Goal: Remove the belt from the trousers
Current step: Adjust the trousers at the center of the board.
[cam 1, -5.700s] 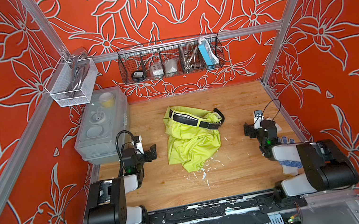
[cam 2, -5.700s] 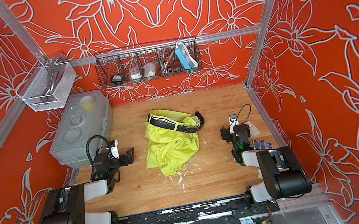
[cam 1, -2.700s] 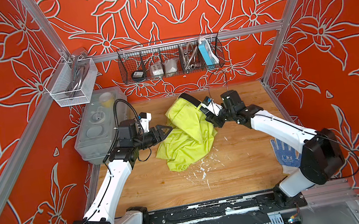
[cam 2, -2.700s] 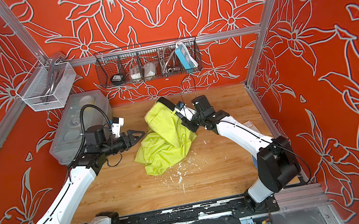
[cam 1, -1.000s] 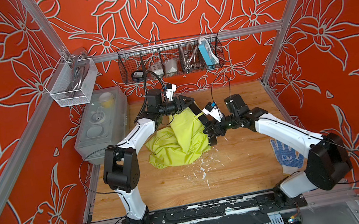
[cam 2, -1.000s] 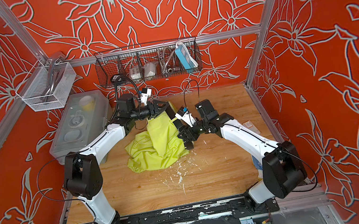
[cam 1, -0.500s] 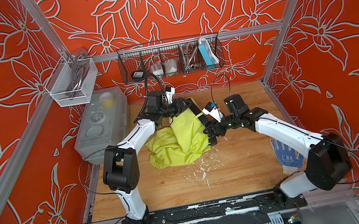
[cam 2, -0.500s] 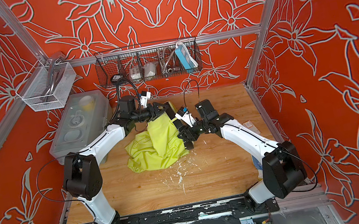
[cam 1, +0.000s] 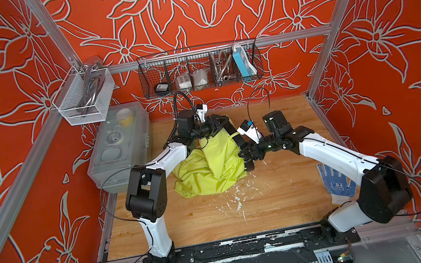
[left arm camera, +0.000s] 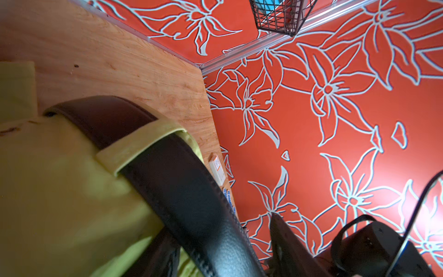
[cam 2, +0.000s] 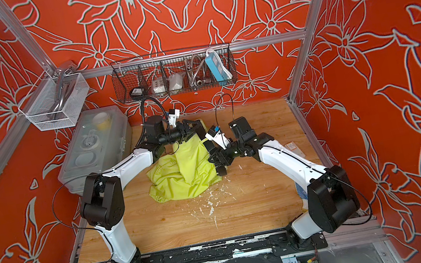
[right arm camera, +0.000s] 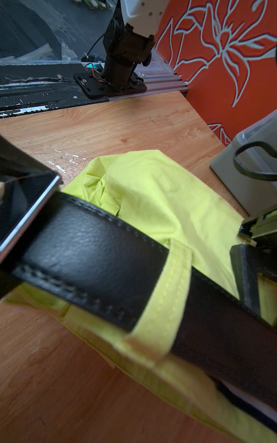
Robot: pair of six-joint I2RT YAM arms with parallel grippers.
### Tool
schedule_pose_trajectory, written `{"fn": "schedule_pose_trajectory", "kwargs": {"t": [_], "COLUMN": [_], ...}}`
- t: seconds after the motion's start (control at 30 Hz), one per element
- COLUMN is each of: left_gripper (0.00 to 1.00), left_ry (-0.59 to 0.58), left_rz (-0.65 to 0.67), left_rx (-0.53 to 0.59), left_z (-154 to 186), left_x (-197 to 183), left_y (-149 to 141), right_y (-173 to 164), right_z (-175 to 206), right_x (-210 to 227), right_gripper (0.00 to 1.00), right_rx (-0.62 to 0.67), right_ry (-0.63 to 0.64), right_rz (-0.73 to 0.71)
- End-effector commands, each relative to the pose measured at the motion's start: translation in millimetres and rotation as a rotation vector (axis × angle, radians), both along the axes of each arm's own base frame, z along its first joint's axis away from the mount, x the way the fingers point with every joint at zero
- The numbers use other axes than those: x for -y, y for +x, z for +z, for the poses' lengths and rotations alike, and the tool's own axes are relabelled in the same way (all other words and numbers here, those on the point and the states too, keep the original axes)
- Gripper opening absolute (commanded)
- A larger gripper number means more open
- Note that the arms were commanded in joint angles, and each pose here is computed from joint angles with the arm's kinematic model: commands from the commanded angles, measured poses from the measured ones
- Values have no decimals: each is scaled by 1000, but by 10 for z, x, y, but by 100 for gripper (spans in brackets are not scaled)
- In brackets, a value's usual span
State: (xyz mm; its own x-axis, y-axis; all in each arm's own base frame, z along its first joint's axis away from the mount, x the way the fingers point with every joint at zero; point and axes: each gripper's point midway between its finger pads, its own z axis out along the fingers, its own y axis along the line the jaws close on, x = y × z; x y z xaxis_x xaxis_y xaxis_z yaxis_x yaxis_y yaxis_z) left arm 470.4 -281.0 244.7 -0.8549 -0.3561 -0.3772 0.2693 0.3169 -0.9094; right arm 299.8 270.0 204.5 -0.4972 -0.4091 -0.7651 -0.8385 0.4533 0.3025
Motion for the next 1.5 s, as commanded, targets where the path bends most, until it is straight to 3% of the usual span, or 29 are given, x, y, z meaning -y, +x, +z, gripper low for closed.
{"fn": "schedule_pose_trajectory", "kwargs": {"t": [0.0, 0.17, 0.23, 0.3, 0.33, 0.47, 0.63, 0.87, 1.03, 1.3, 1.47], "left_gripper": [50, 8, 0, 0, 0, 0, 0, 0, 0, 0, 0], "left_ry": [-86, -157, -174, -173, -163, -60, 121, 281, 335, 149, 128], "left_rz": [-7, -13, -25, -29, -29, -10, 123, 400, 555, 732, 729], "left_rx": [27, 11, -4, -20, -27, -67, -120, -243, -278, -508, -524], "left_z": [254, 449, 486, 501, 495, 366, 100, -249, -207, -296, -256], "left_x": [49, 79, 110, 121, 125, 84, -128, -566, -780, -840, -810], "left_y": [-71, -101, -146, -206, -244, -384, -458, -422, -339, -230, -197], "right_y": [-49, -1, 55, 133, 163, 298, 374, 346, 237, -72, -57], "right_z": [196, 161, 179, 243, 287, 427, 531, 559, 565, 171, 34], "right_x": [-67, -49, -43, -40, -32, 101, 356, 549, 555, 297, 113], "right_gripper": [0, 0, 0, 0, 5, 40, 56, 62, 62, 63, 64], "right_rx": [47, 59, 71, 85, 92, 154, 268, 334, 357, 443, 450], "right_ry": [52, 33, 18, 3, -7, -61, -152, -209, -214, -296, -298], "right_rz": [46, 29, 15, -6, -15, -108, -215, -273, -261, -149, -108]}}
